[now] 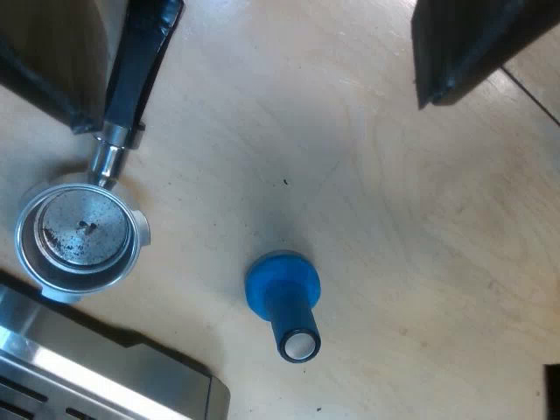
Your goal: Grind coffee beans and then tamp
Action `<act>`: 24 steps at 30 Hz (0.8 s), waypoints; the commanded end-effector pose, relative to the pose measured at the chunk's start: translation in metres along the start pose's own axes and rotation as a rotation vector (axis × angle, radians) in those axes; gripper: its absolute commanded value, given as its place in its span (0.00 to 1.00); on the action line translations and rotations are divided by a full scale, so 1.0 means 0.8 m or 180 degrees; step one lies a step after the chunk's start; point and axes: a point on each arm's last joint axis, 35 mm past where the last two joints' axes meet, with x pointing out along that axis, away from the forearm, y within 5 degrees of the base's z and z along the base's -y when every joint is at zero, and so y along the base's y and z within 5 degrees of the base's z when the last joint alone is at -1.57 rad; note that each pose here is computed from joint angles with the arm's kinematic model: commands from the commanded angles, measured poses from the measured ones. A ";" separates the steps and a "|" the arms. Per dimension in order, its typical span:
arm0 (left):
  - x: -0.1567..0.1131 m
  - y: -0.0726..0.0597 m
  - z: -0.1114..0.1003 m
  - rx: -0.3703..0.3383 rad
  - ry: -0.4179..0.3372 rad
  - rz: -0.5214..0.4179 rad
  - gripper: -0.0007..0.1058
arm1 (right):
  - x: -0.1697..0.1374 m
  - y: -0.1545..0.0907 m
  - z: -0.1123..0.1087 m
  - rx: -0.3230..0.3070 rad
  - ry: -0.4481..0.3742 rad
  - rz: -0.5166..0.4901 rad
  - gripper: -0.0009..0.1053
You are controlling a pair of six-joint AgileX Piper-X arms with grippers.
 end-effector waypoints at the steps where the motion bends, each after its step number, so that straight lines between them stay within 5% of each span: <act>1: 0.002 0.000 0.001 0.0039 -0.0006 0.0045 0.75 | -0.004 0.000 0.005 -0.0036 -0.0089 0.0001 0.69; 14: 0.056 0.014 -0.001 0.0001 0.0619 0.0090 0.75 | -0.004 0.000 0.006 -0.0033 -0.0095 0.0002 0.69; 24: 0.090 0.023 0.004 -0.0019 0.0697 0.0097 0.75 | -0.003 -0.001 0.003 -0.0057 -0.0081 -0.0128 0.69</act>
